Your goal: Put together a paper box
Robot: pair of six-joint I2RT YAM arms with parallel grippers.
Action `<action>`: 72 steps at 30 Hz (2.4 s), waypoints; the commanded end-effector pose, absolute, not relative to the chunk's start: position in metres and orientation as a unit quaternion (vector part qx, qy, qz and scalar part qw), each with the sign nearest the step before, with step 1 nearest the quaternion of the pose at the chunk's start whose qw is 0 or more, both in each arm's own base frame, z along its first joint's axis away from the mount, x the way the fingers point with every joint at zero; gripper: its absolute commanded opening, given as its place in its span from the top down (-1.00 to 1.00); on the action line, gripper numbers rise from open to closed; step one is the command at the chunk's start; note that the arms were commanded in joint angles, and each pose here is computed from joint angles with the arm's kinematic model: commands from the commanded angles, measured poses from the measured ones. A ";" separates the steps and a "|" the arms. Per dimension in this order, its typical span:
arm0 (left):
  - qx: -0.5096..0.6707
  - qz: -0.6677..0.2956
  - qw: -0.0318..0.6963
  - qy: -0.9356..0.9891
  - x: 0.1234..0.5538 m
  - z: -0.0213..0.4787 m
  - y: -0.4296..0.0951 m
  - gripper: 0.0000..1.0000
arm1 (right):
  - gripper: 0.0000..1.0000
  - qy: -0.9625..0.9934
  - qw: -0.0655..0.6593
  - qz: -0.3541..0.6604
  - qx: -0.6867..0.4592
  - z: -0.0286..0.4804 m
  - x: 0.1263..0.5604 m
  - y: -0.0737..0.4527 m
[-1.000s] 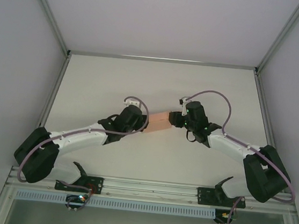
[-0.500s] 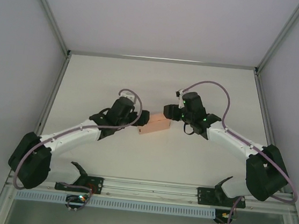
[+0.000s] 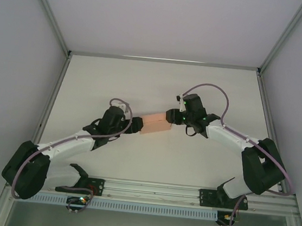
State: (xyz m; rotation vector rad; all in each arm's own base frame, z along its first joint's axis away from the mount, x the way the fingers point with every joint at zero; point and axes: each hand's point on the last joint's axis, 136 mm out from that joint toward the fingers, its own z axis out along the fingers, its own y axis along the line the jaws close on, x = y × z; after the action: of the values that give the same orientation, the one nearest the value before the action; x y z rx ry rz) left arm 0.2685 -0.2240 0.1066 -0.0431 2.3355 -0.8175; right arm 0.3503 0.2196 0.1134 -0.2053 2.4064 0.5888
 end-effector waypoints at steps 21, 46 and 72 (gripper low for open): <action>-0.059 -0.337 0.225 0.912 0.232 0.034 -0.227 1.00 | 0.11 0.945 0.250 0.205 -0.051 0.058 0.317 0.194; 0.026 -0.258 0.313 0.914 0.296 0.159 -0.226 -1.00 | -0.99 0.757 0.309 0.276 -0.505 0.172 0.352 0.256; -0.092 -0.208 0.335 0.914 0.254 0.130 -0.139 -1.00 | -0.16 0.686 0.192 0.048 -0.700 0.087 0.371 0.273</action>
State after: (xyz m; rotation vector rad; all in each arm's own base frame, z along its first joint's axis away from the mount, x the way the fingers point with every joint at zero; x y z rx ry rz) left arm 0.2561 -0.1502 0.1305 -0.1881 2.3916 -0.5762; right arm 0.3516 0.2806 0.0809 -2.0227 1.9308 0.3226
